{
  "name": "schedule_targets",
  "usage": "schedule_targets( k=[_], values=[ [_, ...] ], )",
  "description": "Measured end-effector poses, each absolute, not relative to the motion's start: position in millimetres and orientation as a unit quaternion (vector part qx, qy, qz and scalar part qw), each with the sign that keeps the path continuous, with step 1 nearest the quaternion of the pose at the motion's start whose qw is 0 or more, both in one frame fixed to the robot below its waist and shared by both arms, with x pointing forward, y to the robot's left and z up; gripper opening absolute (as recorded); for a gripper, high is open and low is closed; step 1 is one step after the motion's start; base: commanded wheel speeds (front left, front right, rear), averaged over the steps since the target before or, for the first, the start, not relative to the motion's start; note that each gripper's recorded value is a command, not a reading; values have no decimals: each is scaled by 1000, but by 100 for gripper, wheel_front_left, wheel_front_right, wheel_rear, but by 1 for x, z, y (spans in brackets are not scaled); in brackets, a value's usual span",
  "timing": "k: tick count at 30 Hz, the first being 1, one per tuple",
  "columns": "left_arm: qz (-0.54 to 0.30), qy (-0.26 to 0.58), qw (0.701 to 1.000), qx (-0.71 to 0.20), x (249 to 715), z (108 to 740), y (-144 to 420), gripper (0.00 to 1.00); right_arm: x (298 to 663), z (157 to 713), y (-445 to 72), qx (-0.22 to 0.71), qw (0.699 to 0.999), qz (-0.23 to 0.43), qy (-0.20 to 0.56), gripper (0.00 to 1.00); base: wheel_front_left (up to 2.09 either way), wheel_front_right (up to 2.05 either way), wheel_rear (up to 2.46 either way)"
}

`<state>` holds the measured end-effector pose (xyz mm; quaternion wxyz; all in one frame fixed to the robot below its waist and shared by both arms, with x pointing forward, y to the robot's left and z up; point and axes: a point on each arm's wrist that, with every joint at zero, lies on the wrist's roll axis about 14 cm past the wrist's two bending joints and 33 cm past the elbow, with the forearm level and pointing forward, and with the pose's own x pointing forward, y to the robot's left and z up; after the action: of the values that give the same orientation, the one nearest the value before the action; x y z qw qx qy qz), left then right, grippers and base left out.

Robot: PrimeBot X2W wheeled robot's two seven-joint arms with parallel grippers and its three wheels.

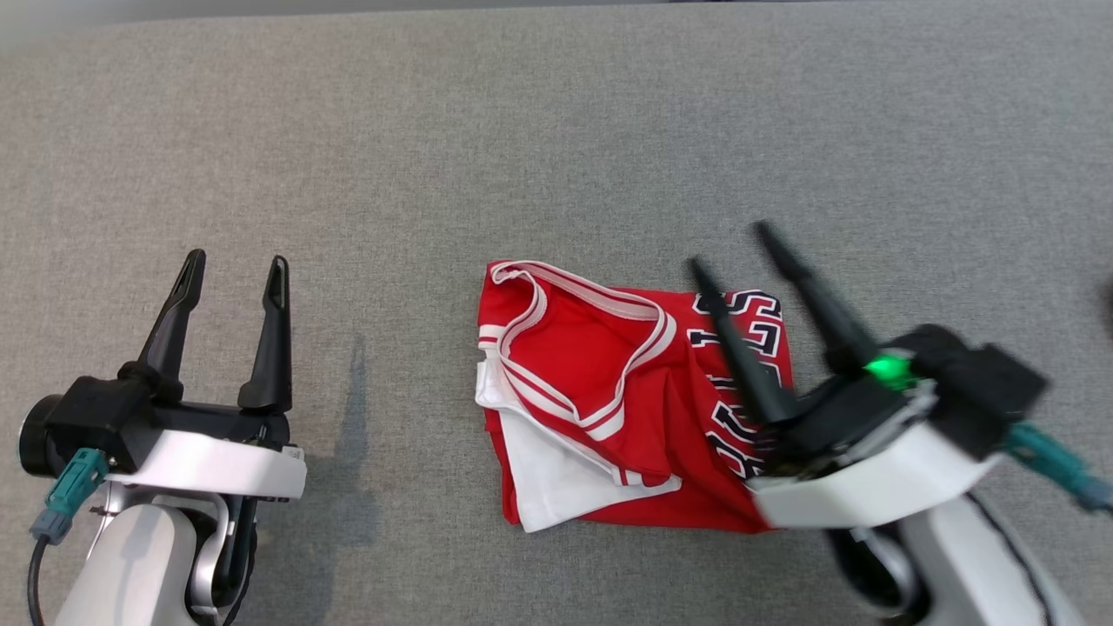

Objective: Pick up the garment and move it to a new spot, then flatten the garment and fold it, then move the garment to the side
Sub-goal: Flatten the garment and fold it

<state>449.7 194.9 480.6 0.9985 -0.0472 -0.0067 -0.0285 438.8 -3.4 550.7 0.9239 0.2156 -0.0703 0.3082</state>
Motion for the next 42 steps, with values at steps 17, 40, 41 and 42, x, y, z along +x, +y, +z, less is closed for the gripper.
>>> schedule_targets(
  k=[17, 40, 41, 42],
  values=[
    [-31, -20, 999, -30, 435, 494, 194, 100, 438, 512, -183, 60, 996, 58, -21, 100, 0, 0, 0],
    [-37, -9, 999, -27, 430, 493, 190, 100, 448, 481, -130, 72, 987, 138, 39, 0, 0, 0, 0],
    [-36, -9, 999, -27, 431, 492, 190, 100, 448, 477, -118, 76, 984, 154, 45, 0, 0, 0, 0],
    [-35, -8, 999, -27, 432, 492, 191, 100, 448, 473, -105, 78, 980, 173, 53, 0, 0, 0, 0]
  ],
)
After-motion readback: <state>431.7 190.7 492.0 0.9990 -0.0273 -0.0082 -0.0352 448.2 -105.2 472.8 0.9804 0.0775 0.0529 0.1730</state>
